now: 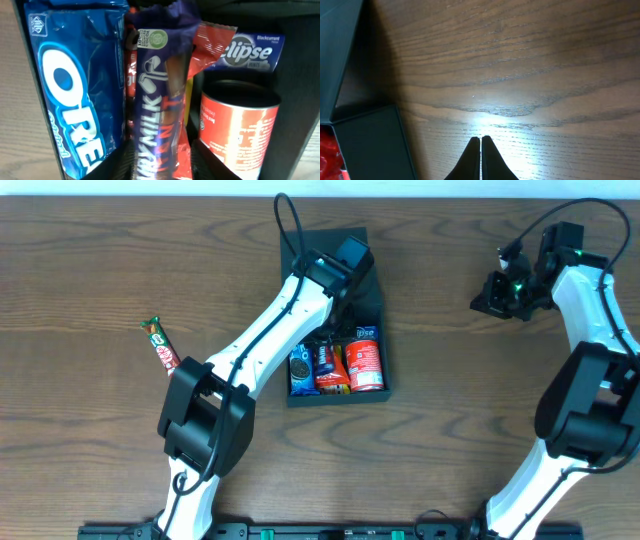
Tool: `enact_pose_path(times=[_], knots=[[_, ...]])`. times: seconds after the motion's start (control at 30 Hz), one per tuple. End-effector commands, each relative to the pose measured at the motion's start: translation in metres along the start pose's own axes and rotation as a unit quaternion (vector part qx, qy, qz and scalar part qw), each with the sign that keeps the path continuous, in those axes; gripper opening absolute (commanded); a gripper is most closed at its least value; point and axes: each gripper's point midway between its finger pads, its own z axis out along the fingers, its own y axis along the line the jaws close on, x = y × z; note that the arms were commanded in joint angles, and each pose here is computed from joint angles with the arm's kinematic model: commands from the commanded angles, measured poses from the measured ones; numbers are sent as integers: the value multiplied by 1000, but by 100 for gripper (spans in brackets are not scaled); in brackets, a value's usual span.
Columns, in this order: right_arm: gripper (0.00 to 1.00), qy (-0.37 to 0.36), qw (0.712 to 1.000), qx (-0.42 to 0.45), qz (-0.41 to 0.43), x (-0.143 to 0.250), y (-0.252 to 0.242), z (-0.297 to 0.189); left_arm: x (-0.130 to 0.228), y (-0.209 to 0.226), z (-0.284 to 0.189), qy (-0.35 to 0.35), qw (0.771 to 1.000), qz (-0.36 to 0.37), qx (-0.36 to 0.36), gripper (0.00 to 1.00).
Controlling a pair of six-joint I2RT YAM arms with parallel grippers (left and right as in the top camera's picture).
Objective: Pack container
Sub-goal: 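Carry the Dairy Milk bar into the box beside the Oreo pack, then release the bar and withdraw the left gripper to the green bar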
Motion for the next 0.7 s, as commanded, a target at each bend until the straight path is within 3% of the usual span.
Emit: enact_pose_path(times=[0.0, 0.1, 0.67], knots=[[4, -8, 1000, -3, -9, -5, 0, -5, 3, 4, 7, 10, 1000, 0, -11, 47], [4, -8, 1000, -3, -9, -5, 0, -5, 6, 7, 7, 16, 1000, -1, -16, 50], [4, 2, 1000, -3, -4, 0, 0, -5, -33, 16, -11, -60, 998, -2, -27, 34]])
